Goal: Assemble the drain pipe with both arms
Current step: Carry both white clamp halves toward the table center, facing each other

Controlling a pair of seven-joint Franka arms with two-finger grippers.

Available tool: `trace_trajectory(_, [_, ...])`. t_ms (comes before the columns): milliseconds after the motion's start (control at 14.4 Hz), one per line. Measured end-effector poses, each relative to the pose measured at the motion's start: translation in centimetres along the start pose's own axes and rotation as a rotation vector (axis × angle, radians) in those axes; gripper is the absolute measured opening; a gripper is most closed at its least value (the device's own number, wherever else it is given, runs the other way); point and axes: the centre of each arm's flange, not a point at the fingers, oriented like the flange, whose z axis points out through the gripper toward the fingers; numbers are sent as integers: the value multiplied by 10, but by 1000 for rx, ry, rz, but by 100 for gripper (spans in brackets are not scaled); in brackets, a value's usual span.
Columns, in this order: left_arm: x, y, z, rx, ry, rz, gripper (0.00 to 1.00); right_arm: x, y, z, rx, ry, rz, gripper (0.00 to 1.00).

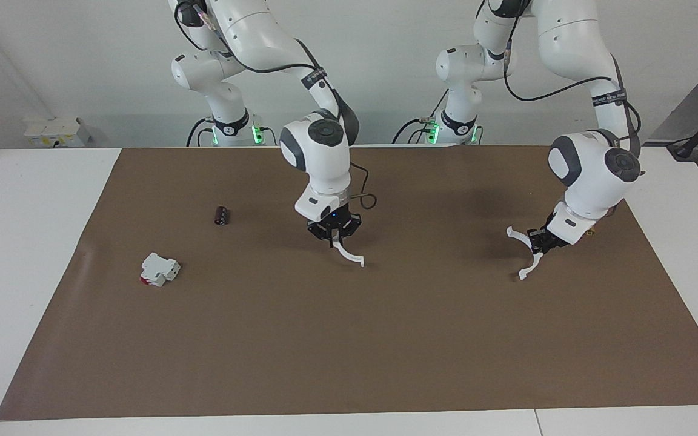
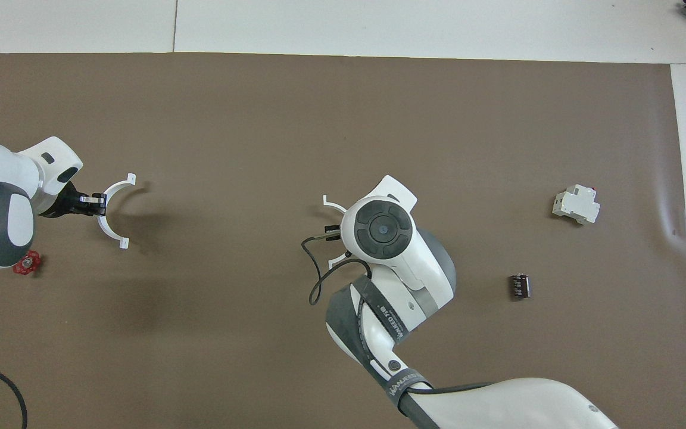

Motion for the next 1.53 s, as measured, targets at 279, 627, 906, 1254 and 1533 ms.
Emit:
trace_trajectory(279, [0, 1, -6, 1, 8, 1, 20, -2, -6, 11, -17, 20, -6, 21])
trace_trajectory(627, [1, 4, -9, 1, 14, 7, 20, -5, -8, 16, -27, 18, -13, 21])
trace_trajectory(906, [4, 37, -9, 0, 13, 50, 20, -6, -8, 21, -28, 16, -2, 21])
trace_trajectory(1254, [3, 119, -7, -1, 11, 0, 20, -8, -8, 27, -29, 14, -3, 21])
trace_trajectory(1533, [-3, 194, -7, -2, 14, -45, 20, -9, -7, 29, -26, 17, -3, 60])
